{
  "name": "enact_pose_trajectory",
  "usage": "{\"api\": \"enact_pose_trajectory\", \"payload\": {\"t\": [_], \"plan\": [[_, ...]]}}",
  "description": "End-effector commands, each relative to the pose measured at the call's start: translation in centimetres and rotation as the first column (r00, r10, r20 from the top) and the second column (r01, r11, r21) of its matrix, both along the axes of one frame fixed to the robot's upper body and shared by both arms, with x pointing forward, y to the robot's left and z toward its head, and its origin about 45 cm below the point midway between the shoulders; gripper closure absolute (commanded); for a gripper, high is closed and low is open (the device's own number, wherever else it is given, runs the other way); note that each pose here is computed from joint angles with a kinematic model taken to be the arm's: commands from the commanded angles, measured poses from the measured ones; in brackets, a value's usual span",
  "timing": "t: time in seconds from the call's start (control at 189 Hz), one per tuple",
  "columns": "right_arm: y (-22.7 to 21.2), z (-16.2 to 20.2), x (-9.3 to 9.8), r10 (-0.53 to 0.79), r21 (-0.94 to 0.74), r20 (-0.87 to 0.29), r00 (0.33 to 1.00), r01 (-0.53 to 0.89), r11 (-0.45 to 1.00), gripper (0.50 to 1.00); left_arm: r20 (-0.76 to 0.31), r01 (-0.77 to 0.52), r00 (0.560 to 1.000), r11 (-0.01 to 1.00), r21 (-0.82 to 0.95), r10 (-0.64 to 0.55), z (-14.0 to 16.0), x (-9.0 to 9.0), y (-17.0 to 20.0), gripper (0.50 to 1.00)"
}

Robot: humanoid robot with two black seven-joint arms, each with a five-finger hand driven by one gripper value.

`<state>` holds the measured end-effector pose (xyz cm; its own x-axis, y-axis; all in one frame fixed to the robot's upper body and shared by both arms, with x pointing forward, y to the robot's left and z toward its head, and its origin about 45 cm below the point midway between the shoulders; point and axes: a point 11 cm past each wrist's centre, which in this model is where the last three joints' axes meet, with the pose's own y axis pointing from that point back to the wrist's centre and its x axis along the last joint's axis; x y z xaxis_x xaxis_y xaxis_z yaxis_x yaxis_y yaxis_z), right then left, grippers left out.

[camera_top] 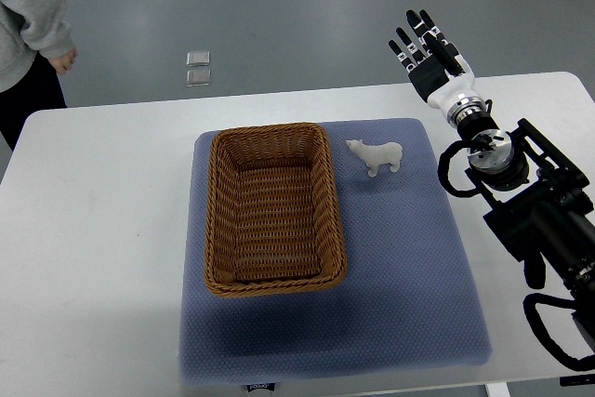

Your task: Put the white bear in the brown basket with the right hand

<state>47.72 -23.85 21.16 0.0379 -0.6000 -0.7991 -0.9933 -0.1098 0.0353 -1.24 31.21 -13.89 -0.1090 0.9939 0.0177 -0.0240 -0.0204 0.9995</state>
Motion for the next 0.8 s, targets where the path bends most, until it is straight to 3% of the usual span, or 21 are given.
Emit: {"api": "enact_pose_trajectory", "payload": {"t": [0.0, 0.371, 0.54, 0.657, 0.794], "plan": [[-0.1, 0.0, 0.0, -0.001, -0.001, 0.0, 1.0, 0.001, 1.0, 0.572, 0.0, 0.001, 1.0, 1.0, -0.001, -0.001, 0.0, 0.0, 0.0, 0.5], [0.5, 0.3, 0.0, 0.049, -0.081, 0.01, 0.999, -0.048, 0.996, 0.57, 0.0, -0.002, 1.0, 1.0, 0.002, 0.002, 0.0, 0.0, 0.1, 0.5], [1.3, 3.0, 0.4, 0.188, -0.386, 0.074, 0.979, -0.145, 0.911, 0.57, 0.001, -0.007, 1.0, 1.0, 0.002, 0.007, 0.0, 0.0, 0.1, 0.5], [2.5, 5.9, 1.3, 0.344, -0.701, 0.086, 0.935, -0.189, 0.688, 0.572, -0.002, -0.004, 1.0, 1.0, 0.005, 0.004, 0.0, 0.0, 0.2, 0.5], [4.4, 7.1, 1.7, 0.515, -0.955, -0.087, 0.853, -0.218, 0.2, 0.572, -0.003, -0.002, 1.0, 1.0, 0.001, 0.002, 0.0, 0.0, 0.0, 0.5]]}}
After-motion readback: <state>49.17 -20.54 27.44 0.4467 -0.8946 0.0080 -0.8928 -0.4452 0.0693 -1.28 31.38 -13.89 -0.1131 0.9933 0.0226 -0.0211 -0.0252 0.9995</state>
